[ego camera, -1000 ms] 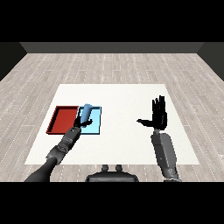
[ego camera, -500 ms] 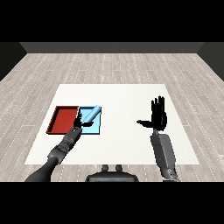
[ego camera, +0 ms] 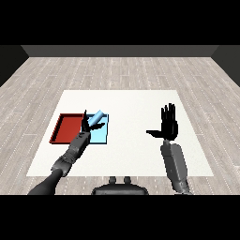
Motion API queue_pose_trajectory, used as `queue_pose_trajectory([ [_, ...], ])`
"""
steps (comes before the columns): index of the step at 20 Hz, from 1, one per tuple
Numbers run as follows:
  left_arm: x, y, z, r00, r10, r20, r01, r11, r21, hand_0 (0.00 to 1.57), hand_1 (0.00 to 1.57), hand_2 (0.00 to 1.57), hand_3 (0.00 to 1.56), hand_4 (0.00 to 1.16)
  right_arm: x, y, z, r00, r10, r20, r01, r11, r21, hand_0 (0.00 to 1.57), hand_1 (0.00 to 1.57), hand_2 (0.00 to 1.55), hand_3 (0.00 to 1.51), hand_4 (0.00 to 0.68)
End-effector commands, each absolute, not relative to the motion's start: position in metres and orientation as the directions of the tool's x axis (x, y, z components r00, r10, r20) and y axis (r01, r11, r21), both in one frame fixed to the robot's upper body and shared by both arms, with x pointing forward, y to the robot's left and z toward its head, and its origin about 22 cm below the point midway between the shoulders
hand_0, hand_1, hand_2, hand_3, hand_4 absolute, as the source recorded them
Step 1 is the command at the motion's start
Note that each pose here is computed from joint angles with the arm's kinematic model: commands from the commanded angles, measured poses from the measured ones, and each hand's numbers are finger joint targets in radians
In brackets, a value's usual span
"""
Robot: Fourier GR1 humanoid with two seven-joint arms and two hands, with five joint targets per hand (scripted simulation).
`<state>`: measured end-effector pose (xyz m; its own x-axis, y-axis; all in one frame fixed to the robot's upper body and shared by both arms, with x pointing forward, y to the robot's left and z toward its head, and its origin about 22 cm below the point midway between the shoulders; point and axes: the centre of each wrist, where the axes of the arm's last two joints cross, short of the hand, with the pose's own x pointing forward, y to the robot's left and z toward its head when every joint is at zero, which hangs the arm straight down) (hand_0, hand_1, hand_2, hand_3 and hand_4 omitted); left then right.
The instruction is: Pick the blue can and put it in the blue box
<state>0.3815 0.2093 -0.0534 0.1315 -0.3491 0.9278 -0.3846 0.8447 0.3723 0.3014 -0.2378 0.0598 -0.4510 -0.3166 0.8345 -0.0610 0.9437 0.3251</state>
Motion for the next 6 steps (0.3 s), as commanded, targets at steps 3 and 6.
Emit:
queue_pose_trajectory([
  [3, 0.395, 0.178, -0.016, -0.302, -0.155, 0.941, -0.217, 0.972, 0.091, 0.0, 0.0, 0.0, 0.0, 0.0, 0.297, -0.236, 0.048, -0.421, -0.282, 0.862, -0.075, 0.958, 0.277, 0.0, 0.0, 0.0, 0.0, 0.0],
  [6, 0.373, 0.188, -0.03, -0.379, -0.08, 0.922, -0.12, 0.992, 0.037, 0.0, 0.0, 0.0, 0.0, 0.0, 0.297, -0.241, 0.05, -0.394, -0.277, 0.876, -0.084, 0.96, 0.266, 0.0, 0.0, 0.0, 0.0, 0.0],
])
